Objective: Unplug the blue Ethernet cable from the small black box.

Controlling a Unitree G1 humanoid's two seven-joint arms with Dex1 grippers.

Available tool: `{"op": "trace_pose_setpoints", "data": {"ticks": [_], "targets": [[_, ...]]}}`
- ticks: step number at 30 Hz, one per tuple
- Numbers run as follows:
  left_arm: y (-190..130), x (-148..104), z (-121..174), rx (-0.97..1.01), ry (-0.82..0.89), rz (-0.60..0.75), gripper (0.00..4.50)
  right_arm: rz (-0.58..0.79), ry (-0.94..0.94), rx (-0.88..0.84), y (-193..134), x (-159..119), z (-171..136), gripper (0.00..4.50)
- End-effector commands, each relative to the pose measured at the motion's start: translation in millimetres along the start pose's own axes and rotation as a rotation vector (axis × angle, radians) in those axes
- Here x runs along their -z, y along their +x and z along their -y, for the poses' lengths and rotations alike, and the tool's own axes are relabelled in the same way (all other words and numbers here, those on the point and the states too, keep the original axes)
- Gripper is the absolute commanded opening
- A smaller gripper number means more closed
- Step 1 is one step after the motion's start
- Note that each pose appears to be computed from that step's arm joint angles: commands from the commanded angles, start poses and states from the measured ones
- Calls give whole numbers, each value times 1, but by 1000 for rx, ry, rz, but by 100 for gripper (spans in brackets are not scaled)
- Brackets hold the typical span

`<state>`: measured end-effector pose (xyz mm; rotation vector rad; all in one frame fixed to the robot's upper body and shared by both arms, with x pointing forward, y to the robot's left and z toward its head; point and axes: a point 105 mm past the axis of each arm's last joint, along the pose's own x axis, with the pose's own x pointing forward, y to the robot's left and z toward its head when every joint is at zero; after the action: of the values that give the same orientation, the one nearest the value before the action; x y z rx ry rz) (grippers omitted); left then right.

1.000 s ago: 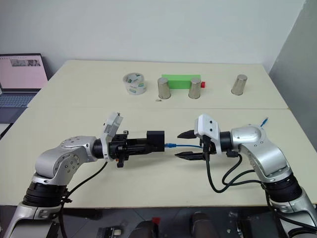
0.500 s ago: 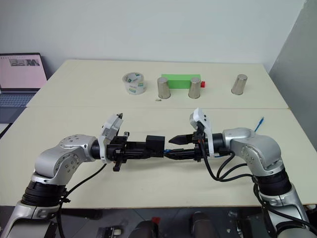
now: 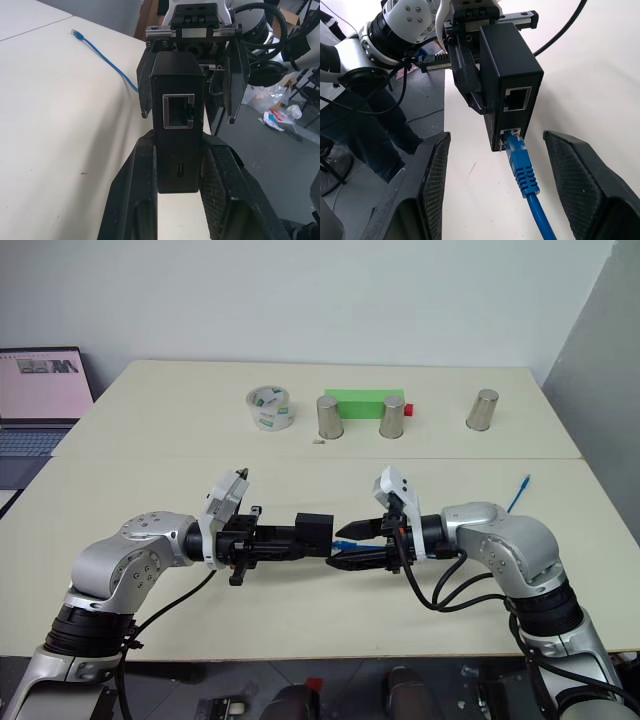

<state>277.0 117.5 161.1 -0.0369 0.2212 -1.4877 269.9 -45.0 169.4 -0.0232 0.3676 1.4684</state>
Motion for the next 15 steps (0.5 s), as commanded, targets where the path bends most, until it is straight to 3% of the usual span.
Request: {"op": "trace_pose_setpoints", "data": {"ticks": [1,8,15], "targets": [[3,-9,3,11,45,15,77,6,-58,5,1,-8,-1,233],[4,-10,6,21,47,12,77,-17,-78,-1,1,-6,0,73],[4,-5,12,58,52,-31,77,-58,-81,-39,-2,-4,-2,69]]}}
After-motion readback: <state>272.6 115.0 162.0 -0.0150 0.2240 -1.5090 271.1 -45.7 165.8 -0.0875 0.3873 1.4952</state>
